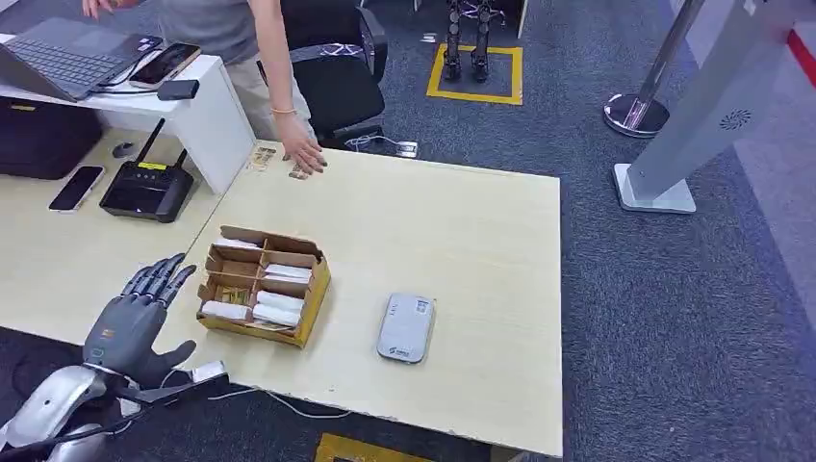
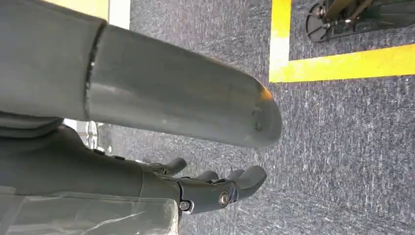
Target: Pass the card to the sensor for recognition and then transmit it.
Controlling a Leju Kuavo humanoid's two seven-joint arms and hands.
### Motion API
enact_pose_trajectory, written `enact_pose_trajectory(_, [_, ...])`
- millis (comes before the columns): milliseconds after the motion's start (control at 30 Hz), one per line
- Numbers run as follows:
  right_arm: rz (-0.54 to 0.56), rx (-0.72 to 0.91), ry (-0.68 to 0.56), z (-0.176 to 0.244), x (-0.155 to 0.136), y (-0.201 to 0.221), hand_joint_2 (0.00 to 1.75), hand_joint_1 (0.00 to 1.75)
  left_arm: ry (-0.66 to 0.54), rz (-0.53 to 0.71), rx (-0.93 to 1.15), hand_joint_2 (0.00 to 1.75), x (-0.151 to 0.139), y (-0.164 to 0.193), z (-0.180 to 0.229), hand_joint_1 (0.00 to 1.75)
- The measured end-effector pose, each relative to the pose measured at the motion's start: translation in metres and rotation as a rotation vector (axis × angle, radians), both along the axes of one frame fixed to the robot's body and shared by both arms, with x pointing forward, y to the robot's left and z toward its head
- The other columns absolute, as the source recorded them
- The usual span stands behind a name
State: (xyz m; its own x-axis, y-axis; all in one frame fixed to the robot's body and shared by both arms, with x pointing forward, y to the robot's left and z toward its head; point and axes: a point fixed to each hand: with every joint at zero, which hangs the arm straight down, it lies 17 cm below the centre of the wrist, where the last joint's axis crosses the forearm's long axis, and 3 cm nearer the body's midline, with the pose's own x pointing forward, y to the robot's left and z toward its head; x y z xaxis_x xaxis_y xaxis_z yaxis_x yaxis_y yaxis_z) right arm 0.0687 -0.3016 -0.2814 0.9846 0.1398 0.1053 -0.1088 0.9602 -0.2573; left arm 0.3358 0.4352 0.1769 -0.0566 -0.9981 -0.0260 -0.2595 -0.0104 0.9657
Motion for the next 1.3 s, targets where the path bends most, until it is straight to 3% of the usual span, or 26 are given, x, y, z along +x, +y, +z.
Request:
enact_pose_trajectory(300, [0.02,-0.011,-0.001,0.0,0.001,-0.005,0.0,0.0,0.021,-0.034,0.009,1.75,0.003,-0.009,-0.004,0.0])
enact_pose_trajectory(900, [0.06,-0.02,-0.008,0.001,0.003,-0.008,0.0,0.0,0.027,-0.185,-0.003,1.75,0.031,-0.078,-0.018,0.0])
enact_pose_trajectory(1300, [0.062,-0.033,-0.014,0.001,0.004,-0.015,0.0,0.0,0.059,-0.192,0.004,1.75,0.037,-0.089,-0.034,0.0])
